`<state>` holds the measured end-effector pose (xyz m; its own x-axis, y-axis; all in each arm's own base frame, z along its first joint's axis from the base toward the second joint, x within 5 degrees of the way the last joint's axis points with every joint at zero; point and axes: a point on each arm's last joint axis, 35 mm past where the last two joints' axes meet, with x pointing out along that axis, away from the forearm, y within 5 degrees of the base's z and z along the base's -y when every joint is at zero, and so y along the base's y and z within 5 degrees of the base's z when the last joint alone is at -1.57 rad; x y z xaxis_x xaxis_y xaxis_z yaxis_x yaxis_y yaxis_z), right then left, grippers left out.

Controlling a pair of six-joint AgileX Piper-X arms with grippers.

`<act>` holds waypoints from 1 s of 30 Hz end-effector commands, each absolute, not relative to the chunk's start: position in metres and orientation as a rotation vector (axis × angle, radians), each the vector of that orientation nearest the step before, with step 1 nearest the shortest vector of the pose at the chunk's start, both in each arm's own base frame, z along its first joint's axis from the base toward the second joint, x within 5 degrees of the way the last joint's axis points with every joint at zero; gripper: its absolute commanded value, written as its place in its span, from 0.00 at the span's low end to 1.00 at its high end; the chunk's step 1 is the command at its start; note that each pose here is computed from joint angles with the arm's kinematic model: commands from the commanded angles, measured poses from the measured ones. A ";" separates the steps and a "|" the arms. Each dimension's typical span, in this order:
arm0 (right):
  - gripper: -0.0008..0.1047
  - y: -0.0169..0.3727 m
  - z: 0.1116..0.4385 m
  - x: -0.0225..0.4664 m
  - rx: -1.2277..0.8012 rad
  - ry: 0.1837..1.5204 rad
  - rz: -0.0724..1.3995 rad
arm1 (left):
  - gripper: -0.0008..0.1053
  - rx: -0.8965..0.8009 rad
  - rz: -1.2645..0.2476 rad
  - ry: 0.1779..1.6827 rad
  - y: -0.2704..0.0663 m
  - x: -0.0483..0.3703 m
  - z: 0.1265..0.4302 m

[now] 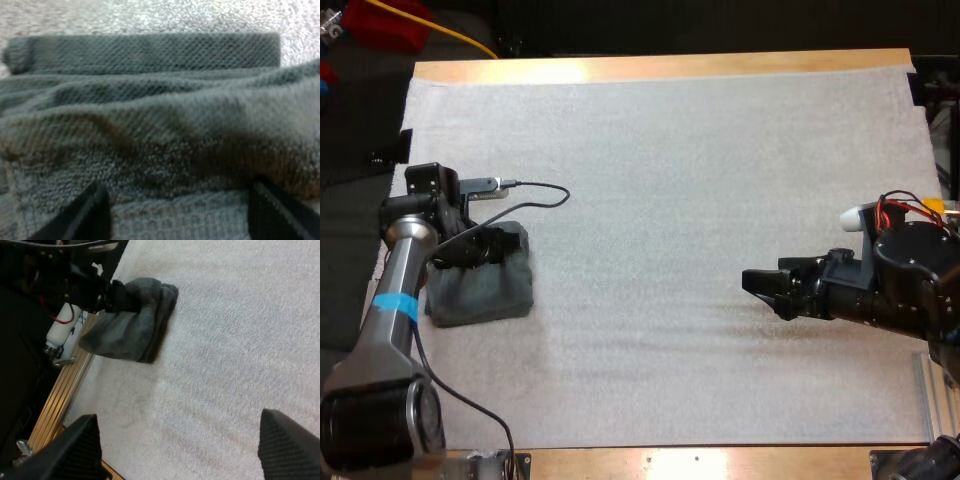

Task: Pick towel from pile, fold and stack

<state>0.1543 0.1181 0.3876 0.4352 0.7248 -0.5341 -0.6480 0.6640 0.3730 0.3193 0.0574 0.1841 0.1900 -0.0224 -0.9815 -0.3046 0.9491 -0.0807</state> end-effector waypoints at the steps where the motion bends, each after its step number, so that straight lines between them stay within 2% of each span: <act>1: 0.62 0.118 0.389 0.154 0.119 0.719 0.866 | 0.56 -0.288 0.201 1.368 0.056 0.322 0.184; 8: 0.62 0.118 0.389 0.154 0.116 0.717 0.857 | 0.56 -0.289 0.201 1.397 0.055 0.319 0.183; 9: 0.62 0.118 0.389 0.154 0.115 0.717 0.854 | 0.56 -0.288 0.201 1.396 0.055 0.318 0.186; 10: 0.62 0.117 0.388 0.154 0.112 0.715 0.844 | 0.56 -0.283 0.199 1.390 0.053 0.308 0.205; 11: 0.62 0.117 0.388 0.154 0.112 0.714 0.842 | 0.56 -0.280 0.197 1.394 0.052 0.304 0.210; 17: 0.62 0.117 0.388 0.154 0.112 0.714 0.842 | 0.56 -0.279 0.193 1.467 0.048 0.279 0.232; 20: 0.62 0.117 0.388 0.154 0.112 0.714 0.842 | 0.56 -0.279 0.193 1.472 0.048 0.278 0.233; 23: 0.62 0.117 0.388 0.154 0.112 0.714 0.842 | 0.56 -0.279 0.193 1.475 0.047 0.276 0.226; 27: 0.62 0.117 0.388 0.154 0.112 0.714 0.842 | 0.56 -0.283 0.195 1.517 0.047 0.271 0.194; 30: 0.62 0.117 0.388 0.154 0.112 0.714 0.842 | 0.56 -0.286 0.196 1.557 0.047 0.271 0.183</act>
<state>0.1545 0.1177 0.3872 0.4455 0.7140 -0.5402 -0.6401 0.6758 0.3654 0.2704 0.0483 0.1820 0.0044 -0.0567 -0.9984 -0.3081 0.9497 -0.0553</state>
